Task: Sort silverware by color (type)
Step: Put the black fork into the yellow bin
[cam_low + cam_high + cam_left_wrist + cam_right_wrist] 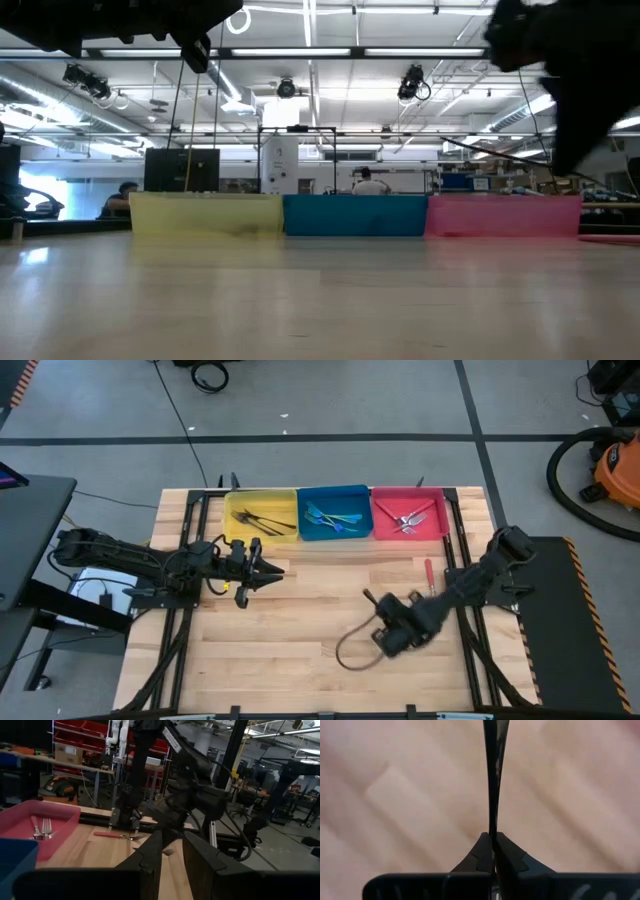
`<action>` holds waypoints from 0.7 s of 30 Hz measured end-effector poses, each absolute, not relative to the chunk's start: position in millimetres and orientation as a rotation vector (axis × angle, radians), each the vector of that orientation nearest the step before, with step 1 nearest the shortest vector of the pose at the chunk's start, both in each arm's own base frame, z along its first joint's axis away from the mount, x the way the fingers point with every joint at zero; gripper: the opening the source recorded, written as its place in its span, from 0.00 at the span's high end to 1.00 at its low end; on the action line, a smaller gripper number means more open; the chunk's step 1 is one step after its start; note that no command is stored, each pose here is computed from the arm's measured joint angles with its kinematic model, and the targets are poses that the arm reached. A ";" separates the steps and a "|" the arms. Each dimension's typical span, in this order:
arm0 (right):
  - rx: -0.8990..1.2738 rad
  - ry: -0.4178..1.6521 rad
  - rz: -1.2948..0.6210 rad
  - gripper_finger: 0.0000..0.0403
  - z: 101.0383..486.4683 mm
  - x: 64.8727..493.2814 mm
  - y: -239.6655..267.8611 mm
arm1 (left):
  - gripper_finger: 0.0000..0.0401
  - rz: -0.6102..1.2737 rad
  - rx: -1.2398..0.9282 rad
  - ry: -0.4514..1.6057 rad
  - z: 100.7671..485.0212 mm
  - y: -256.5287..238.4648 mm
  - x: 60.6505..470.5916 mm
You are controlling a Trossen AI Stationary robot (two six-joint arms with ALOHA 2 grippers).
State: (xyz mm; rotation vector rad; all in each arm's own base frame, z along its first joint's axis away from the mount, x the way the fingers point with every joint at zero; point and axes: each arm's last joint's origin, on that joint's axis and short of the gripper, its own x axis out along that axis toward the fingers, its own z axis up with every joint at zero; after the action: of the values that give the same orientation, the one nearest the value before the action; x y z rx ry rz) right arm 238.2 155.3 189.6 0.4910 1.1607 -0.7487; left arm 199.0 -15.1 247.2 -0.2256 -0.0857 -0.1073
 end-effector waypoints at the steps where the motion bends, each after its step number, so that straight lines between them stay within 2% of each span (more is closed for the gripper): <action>1: 0.463 1.158 -0.738 0.98 192.6 242.4 146.8 | 0.81 -0.107 -0.226 -0.085 247.1 -15.1 199.0; 8: 0.307 1.145 -0.704 0.98 213.8 263.7 82.1 | 0.81 -0.059 -0.265 -0.087 246.9 -5.3 199.5; 14: 0.210 1.101 -0.683 0.98 233.0 273.8 21.0 | 0.81 0.073 -0.264 -0.083 244.8 20.8 198.6; 21: 0.136 0.960 -0.634 0.98 255.0 281.9 -47.5 | 0.81 0.238 -0.255 -0.092 245.6 55.3 192.6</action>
State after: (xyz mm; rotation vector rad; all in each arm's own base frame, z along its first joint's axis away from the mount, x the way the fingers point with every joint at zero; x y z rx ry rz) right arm 281.9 -47.5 255.0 0.1363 0.9603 -0.6337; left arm 192.6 55.3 245.6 -0.2553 -0.0921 0.2382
